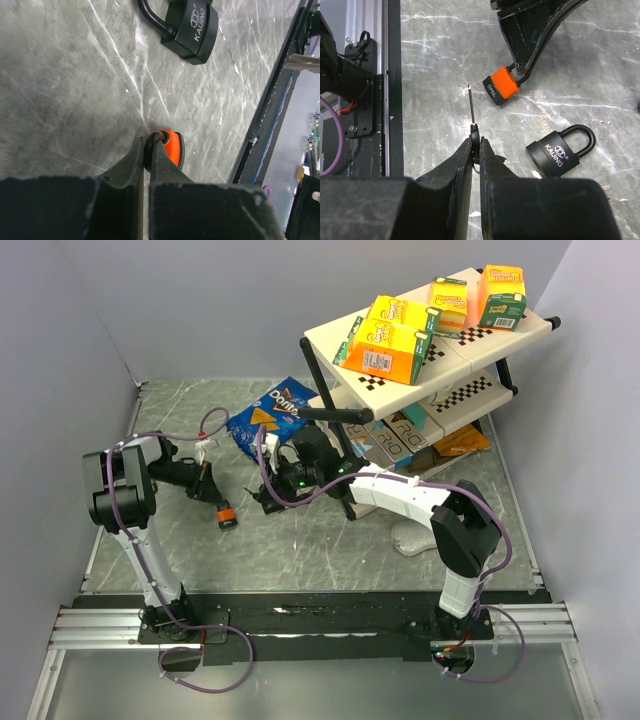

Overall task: Lock with the key
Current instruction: Place the lock at the center of the board.

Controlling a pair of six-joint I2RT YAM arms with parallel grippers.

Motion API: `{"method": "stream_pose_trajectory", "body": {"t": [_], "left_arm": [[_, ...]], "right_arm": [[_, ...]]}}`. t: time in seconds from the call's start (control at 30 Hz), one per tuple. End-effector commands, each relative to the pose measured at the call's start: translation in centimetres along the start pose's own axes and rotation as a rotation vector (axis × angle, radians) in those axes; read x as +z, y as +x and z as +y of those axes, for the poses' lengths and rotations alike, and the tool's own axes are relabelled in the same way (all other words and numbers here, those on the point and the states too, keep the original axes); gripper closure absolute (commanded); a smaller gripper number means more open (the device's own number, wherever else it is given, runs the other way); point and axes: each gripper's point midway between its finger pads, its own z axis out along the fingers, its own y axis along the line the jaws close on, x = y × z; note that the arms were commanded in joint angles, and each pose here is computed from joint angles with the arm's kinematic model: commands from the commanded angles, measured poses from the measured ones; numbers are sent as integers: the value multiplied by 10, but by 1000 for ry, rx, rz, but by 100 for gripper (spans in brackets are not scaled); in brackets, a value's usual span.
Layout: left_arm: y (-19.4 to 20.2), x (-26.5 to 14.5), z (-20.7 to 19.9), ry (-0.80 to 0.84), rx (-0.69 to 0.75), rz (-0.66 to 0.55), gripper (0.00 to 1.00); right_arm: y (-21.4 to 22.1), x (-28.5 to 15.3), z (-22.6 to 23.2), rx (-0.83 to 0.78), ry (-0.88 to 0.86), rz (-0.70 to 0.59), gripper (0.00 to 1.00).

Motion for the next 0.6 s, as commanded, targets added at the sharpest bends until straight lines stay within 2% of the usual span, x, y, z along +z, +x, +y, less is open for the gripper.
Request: {"method": "stream_pose_trajectory", "body": {"t": [0.0,0.17,0.3,0.37,0.4,0.47,0.57], "left_arm": [[-17,-2,32,-90,139,0,94],[-29,-4,41,-125,168,9,88],[-33,-5,36,-122,182,17,63],[-33,-8,33,-132,192,17,57],[-35,-12,31,-149,214,21,50],[-39,-19,29,-174,231,19,42],[-60,-43,20,-251,256,-35,39]], "right_arm": [[-12,-1,-1,-9,-5,-33,100],[-11,5,-3,8,-10,-28,100],[-12,8,-7,13,-6,-28,100],[-12,10,-9,23,3,-26,100],[-14,10,-12,30,12,-29,100],[-10,13,-13,60,19,-10,100],[-10,19,-18,95,38,-5,100]]}}
